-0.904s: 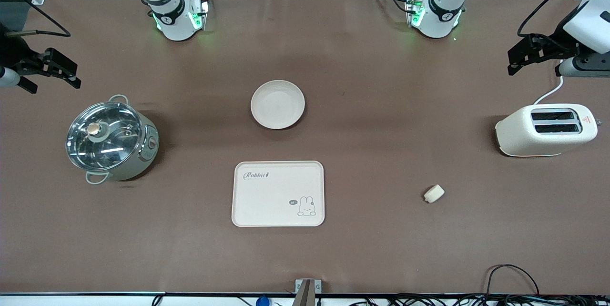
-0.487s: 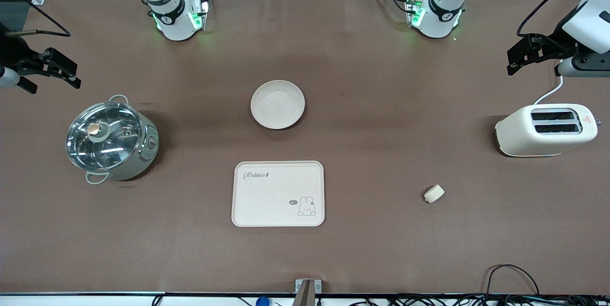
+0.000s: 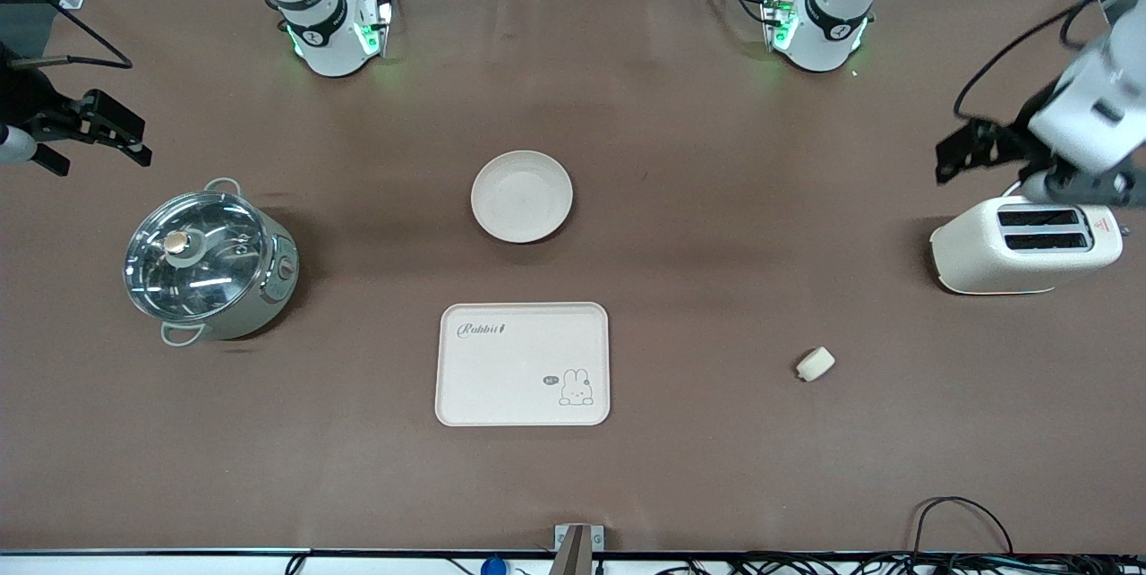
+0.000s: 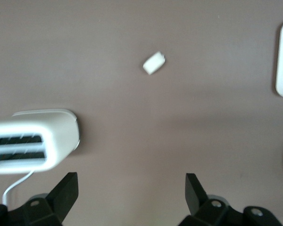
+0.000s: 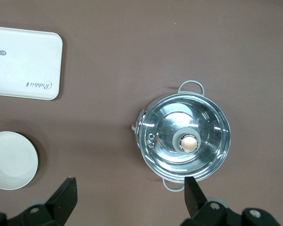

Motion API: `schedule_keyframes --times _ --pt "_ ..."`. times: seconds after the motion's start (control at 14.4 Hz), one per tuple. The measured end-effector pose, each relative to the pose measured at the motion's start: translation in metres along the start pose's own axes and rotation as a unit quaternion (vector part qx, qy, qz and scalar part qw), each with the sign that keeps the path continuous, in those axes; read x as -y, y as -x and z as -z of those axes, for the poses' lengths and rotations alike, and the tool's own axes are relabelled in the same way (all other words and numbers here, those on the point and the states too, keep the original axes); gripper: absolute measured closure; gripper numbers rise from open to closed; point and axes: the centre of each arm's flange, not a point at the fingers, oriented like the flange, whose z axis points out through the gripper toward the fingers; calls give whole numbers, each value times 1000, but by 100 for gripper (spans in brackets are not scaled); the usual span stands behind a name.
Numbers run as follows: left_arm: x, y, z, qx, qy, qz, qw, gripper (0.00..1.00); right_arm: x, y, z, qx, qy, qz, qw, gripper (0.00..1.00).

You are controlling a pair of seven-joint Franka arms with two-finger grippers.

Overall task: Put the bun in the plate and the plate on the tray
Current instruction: 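Move the left gripper from rest toward the white bun, then lower the left gripper over the white bun and close on it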

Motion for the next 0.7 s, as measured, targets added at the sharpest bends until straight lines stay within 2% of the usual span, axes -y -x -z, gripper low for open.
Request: schedule_keyframes --times 0.21,0.42,0.7 --pt "5 -52 -81 -2 17 43 999 0 0 0 0 -1 0 0 1000 0" --pt "10 -85 -153 -3 32 95 995 0 0 0 1 0 0 0 1000 0" --pt "6 -108 -227 4 45 206 978 0 0 0 0 0 0 0 1000 0"
